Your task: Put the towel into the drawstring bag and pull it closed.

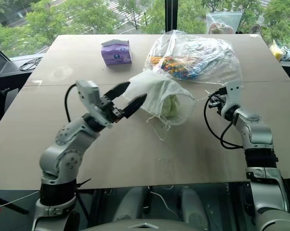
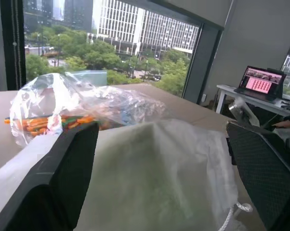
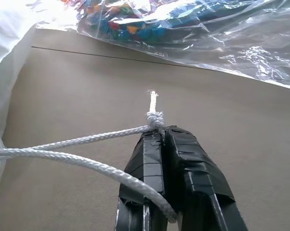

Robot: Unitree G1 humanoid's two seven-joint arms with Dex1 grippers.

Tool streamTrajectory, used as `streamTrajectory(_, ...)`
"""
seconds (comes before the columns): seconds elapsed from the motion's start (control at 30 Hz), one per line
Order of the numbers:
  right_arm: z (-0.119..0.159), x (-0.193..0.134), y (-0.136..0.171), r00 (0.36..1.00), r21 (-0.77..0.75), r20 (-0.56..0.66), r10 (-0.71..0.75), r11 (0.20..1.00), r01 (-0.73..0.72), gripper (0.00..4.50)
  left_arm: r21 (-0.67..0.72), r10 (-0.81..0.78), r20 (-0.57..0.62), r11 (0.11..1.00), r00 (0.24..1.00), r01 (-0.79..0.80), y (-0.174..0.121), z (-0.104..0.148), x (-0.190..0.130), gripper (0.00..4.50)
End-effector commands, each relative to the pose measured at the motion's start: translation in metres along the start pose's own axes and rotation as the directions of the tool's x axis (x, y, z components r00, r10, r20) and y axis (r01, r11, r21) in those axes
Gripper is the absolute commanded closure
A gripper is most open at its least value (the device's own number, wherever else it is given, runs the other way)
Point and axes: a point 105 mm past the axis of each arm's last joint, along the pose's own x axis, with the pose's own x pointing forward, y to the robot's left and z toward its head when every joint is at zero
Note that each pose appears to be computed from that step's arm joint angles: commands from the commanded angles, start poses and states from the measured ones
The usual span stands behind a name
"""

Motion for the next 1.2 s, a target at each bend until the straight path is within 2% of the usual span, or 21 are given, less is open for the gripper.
streamTrajectory(0.03,0.016,-0.002,0.003,0.999,-0.025,0.052,0.011,1.000,-0.010,4.50,-0.012,-0.097,-0.061,0.995,0.993,0.097,-0.015,0.000,-0.013,0.10)
streamTrajectory(0.17,0.018,-0.001,0.004,0.998,-0.026,0.055,0.013,1.000,-0.012,4.50,0.022,-0.098,-0.253,0.994,0.963,0.107,-0.016,-0.035,-0.028,0.10)
streamTrajectory(0.3,0.019,0.000,0.006,0.998,-0.021,0.058,0.022,1.000,-0.020,4.50,0.154,-0.048,-0.398,0.981,0.916,0.118,-0.004,-0.071,-0.031,0.10)
streamTrajectory(0.6,0.022,0.004,0.011,0.997,-0.021,0.066,0.037,0.999,-0.035,4.50,0.326,-0.033,-0.387,0.930,0.922,0.170,0.000,-0.123,0.021,0.10)
streamTrajectory(0.83,0.020,0.003,0.020,0.996,-0.006,0.077,0.043,0.999,-0.042,4.50,0.400,0.090,-0.328,0.915,0.940,0.052,0.014,-0.125,0.023,0.10)
streamTrajectory(0.97,0.017,0.002,0.019,0.997,-0.003,0.071,0.034,0.999,-0.034,4.50,0.476,0.177,-0.255,0.879,0.951,-0.036,0.028,-0.111,0.016,0.10)
streamTrajectory(1.07,0.020,0.002,0.016,0.997,-0.009,0.077,0.025,1.000,-0.024,4.50,0.500,0.272,-0.156,0.851,0.950,-0.162,0.038,-0.093,0.007,0.10)
streamTrajectory(1.2,0.020,0.004,0.010,0.997,0.004,0.083,0.001,1.000,-0.002,4.50,0.541,0.345,-0.116,0.808,0.931,-0.231,0.042,-0.088,-0.009,0.10)
